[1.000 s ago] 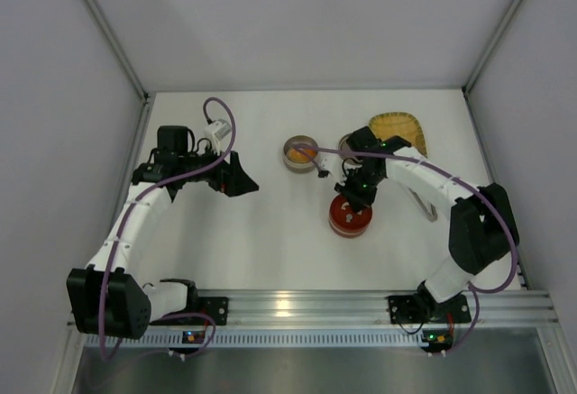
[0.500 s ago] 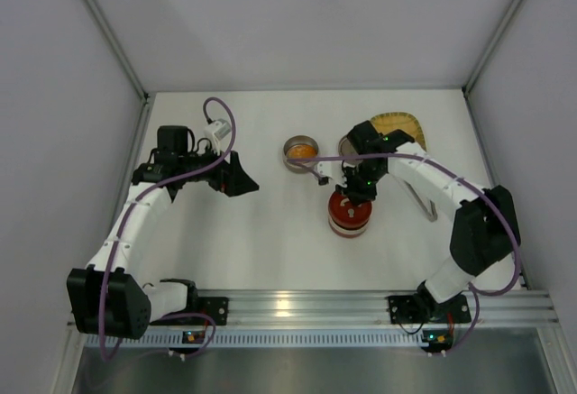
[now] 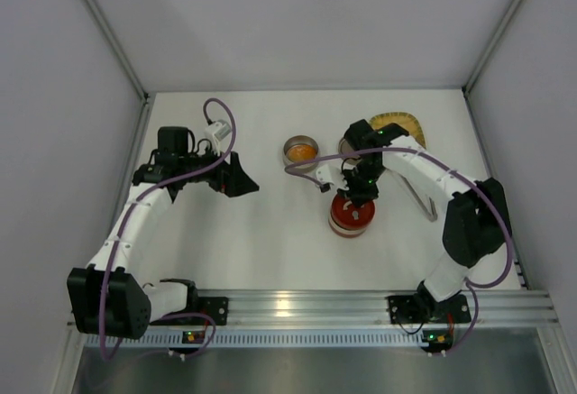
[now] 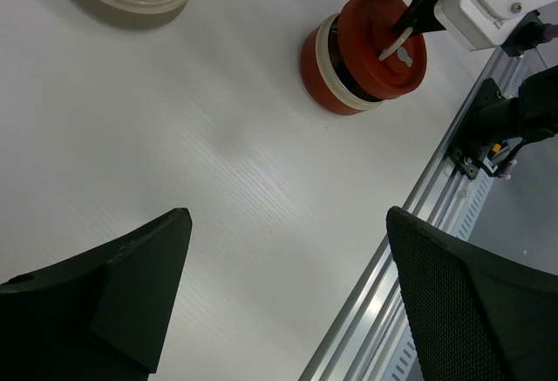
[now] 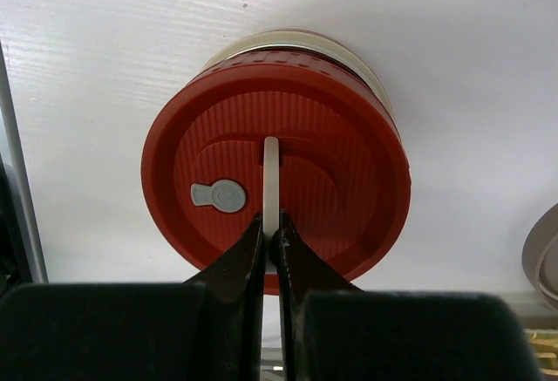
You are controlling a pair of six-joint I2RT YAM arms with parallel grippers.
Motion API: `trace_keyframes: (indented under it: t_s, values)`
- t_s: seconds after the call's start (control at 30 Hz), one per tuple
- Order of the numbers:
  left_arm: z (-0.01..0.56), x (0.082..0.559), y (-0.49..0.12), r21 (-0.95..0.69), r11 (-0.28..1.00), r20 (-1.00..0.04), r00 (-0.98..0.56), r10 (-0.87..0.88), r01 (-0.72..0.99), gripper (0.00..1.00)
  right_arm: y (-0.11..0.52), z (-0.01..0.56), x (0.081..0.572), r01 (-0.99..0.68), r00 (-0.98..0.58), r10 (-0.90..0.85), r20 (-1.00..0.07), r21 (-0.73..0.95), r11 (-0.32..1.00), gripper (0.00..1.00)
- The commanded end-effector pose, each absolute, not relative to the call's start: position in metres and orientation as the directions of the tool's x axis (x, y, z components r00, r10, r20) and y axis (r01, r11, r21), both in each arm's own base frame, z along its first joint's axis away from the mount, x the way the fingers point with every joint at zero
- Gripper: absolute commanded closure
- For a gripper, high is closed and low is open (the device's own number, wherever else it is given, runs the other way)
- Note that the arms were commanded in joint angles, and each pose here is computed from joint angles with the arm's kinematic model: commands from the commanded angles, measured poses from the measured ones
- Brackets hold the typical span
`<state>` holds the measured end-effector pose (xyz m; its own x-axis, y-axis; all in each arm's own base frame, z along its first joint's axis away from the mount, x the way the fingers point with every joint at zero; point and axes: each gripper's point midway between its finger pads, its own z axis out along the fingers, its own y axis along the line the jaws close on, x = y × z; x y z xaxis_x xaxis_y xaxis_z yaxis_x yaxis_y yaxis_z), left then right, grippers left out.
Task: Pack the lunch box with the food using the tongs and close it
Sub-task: Close the box lid on the packing box.
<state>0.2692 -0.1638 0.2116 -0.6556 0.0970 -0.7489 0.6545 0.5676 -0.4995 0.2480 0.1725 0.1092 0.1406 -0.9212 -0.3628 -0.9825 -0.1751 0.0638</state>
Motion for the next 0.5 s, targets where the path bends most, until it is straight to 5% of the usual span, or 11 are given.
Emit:
trace_keyframes:
  t_s: [0.0,0.47]
  values:
    - [0.22,0.273,-0.164,-0.475,0.557,-0.784,-0.615,0.085,0.682,0.02,0.184,0.119,0.24,-0.967,0.194,-0.894,-0.404,0.074,-0.244,1.0]
    - [0.221,0.276,-0.163,-0.499,0.549,-0.779,-0.624,0.054,0.67,0.02,0.184,0.101,0.238,-0.952,0.275,-0.888,-0.37,0.027,-0.306,1.0]
